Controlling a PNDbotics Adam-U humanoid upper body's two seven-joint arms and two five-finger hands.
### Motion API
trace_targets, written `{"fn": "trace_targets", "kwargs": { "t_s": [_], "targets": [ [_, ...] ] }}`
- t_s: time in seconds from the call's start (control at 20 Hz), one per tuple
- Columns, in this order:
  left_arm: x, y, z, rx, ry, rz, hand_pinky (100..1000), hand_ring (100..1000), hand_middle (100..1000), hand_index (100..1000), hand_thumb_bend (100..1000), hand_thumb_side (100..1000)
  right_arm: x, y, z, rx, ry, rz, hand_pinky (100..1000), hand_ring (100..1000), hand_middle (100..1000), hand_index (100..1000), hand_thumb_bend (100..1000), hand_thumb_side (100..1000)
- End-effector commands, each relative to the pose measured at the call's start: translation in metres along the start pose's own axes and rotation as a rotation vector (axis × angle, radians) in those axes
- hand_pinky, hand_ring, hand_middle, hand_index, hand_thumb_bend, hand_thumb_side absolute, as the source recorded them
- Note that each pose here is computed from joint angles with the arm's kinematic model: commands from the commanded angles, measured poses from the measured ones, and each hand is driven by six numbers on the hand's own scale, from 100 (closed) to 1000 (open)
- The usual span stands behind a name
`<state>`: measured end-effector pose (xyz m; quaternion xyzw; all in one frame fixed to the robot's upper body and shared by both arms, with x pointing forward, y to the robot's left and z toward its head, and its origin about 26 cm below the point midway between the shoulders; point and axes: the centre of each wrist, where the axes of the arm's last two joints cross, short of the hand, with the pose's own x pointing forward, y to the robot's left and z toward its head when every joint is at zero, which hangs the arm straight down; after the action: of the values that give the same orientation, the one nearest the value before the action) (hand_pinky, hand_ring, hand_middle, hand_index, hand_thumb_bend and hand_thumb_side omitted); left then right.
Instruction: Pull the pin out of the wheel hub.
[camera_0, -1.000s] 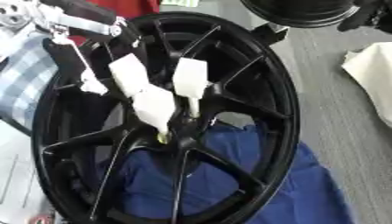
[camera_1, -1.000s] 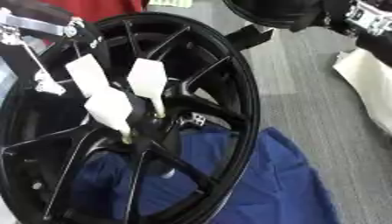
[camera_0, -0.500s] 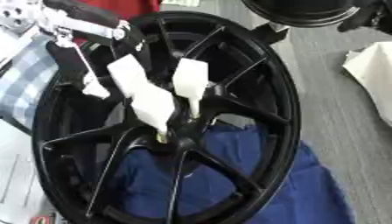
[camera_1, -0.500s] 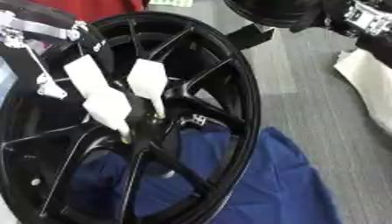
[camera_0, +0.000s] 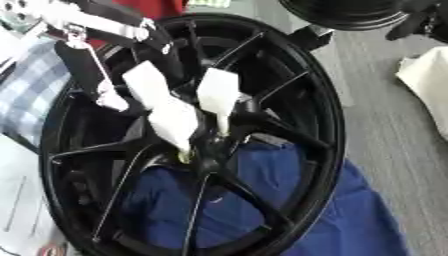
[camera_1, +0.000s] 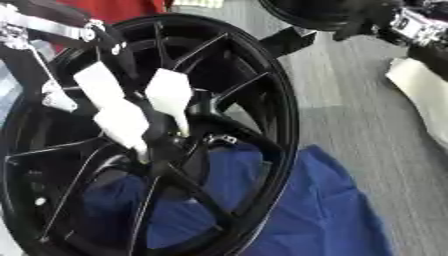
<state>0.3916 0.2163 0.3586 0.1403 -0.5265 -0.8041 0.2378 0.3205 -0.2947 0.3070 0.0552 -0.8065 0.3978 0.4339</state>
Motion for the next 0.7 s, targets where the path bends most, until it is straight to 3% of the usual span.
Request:
{"fn": "trace_targets", "kwargs": {
  "t_s": [0.05,0.25,0.45,0.6,0.7],
  "targets": [
    [-0.002,0.01,0.016,0.015,0.047,-0.032,852,809,735,810,358,143,0.006,-0.006,0.002,-0.003,0.002,0.031,938,744,588,762,100,590],
    [-0.004,0.01,0.015,0.014,0.058,-0.038,843,795,702,794,323,136,0.006,-0.006,0.002,-0.005,0.002,0.029,938,744,588,762,100,591],
    [-0.002,0.011,0.013,0.019,0.031,-0.029,793,702,499,651,174,111,0.005,-0.006,0.002,-0.012,0.007,0.028,939,744,588,762,100,593],
    [0.0,0.017,0.017,0.047,0.009,-0.017,764,643,420,561,144,103,0.003,-0.007,0.003,-0.02,0.015,0.026,939,744,587,761,100,594],
    [0.003,0.022,0.02,0.071,-0.009,0.001,754,620,399,527,177,100,0.002,-0.007,0.004,-0.025,0.02,0.024,939,744,586,762,100,595]
  ]
}}
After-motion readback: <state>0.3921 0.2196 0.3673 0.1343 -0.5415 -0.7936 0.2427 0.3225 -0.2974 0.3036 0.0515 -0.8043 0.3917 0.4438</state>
